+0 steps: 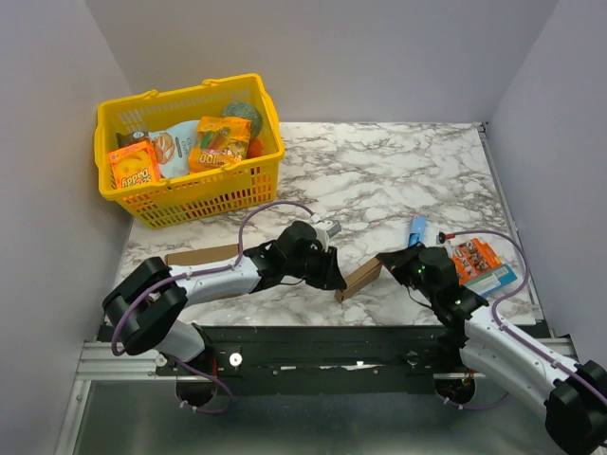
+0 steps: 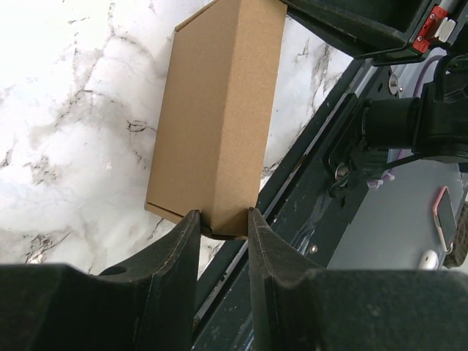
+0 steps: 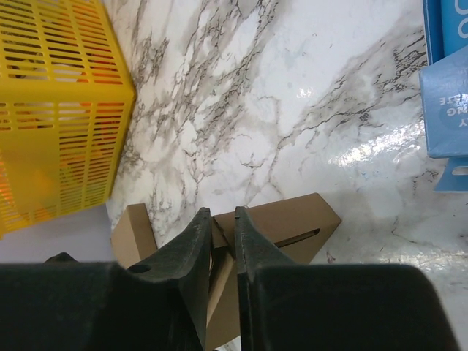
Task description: Fold the paper box
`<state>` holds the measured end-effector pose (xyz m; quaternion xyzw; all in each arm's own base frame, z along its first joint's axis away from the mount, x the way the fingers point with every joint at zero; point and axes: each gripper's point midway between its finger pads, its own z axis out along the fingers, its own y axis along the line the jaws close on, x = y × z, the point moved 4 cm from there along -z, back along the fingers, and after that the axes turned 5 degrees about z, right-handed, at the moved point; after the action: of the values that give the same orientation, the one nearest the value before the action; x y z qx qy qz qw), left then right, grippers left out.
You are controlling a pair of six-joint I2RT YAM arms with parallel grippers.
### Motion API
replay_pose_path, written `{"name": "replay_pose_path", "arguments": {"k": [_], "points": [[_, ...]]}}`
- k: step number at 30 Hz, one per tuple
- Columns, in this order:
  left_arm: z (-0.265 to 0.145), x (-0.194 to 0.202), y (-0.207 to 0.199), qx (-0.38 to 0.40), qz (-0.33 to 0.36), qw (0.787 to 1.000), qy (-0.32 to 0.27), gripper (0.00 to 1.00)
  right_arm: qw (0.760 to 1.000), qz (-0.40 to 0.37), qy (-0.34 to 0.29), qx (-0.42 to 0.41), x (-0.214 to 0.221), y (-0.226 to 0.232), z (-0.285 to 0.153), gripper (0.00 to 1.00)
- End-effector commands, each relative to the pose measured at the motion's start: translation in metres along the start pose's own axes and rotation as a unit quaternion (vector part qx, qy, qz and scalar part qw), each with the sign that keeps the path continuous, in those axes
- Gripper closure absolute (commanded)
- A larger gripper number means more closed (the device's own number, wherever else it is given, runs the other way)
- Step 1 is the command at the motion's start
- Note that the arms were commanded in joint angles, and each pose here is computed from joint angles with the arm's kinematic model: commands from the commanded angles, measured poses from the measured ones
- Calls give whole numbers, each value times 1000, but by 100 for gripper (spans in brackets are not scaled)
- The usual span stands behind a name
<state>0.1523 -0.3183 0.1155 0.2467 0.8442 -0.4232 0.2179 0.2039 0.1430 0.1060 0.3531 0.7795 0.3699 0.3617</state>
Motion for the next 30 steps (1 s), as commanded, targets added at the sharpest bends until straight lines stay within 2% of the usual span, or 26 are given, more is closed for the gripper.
{"name": "replay_pose_path", "arguments": {"k": [1,5,6,13,20,24,30], "points": [[3,68,33,-65,-11,990,127,96,998,-37,35,36,11,-15,-6,88],[6,70,33,-62,-13,989,135,99,998,-47,36,13,8,-1,-9,80],[6,70,33,-61,-12,989,136,99,998,-47,36,10,7,2,-10,74],[8,71,34,-62,-14,988,143,100,999,-30,35,18,7,1,-13,54],[8,73,35,-62,-15,987,146,100,1000,-7,3,28,0,-11,-20,52],[9,73,35,-61,-16,987,147,100,999,-4,-14,41,-4,-19,-24,45],[8,72,34,-60,-14,988,144,100,998,16,-13,53,0,-34,-24,38]]}}
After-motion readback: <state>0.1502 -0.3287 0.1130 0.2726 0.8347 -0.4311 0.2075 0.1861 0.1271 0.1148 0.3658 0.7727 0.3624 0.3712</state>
